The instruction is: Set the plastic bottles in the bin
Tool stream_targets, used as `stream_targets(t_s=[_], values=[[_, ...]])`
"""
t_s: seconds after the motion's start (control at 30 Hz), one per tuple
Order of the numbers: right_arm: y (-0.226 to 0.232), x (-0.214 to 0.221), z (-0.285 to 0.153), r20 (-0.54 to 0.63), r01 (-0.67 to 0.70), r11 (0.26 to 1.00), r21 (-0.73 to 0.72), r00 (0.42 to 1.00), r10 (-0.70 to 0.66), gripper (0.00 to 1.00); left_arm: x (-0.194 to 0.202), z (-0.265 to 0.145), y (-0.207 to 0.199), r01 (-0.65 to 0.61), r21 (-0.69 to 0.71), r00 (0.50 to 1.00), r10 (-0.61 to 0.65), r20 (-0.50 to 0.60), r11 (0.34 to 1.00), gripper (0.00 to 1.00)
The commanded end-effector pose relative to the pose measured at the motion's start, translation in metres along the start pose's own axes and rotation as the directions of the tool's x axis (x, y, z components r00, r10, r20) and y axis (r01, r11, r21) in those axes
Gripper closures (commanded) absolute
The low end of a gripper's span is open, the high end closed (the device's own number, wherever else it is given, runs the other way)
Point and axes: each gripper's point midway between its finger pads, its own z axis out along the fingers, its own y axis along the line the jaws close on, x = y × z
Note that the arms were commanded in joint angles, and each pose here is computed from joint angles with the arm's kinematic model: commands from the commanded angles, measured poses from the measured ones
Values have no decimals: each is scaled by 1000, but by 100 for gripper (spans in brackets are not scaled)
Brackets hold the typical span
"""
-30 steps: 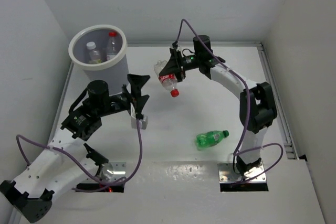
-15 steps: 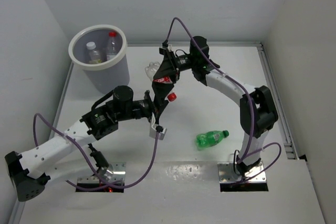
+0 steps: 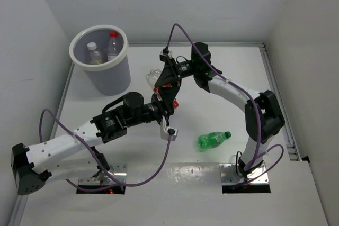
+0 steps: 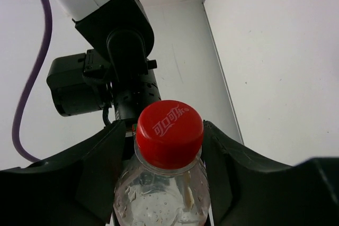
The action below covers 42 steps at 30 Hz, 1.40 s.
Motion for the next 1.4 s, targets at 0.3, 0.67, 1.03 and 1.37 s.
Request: stream_targets(t_s=[0.3, 0.67, 1.03, 1.37], values=[[25, 17, -3, -11, 99, 995, -20, 995, -99, 71, -10, -10, 6, -37, -60, 999, 37, -8, 997, 100], [15, -21, -57, 161, 41, 999, 22, 986, -44, 1, -32, -26, 21, -44, -119, 998, 50, 48, 992, 100], [30, -99, -292, 651, 79, 894, 442, 657, -380, 1, 103, -100, 178, 395, -704, 713, -680, -169, 590, 100], [26, -74, -323, 301, 178, 449, 876, 526, -796, 1, 276, -144, 217, 364, -921, 319, -947, -17, 139, 100]])
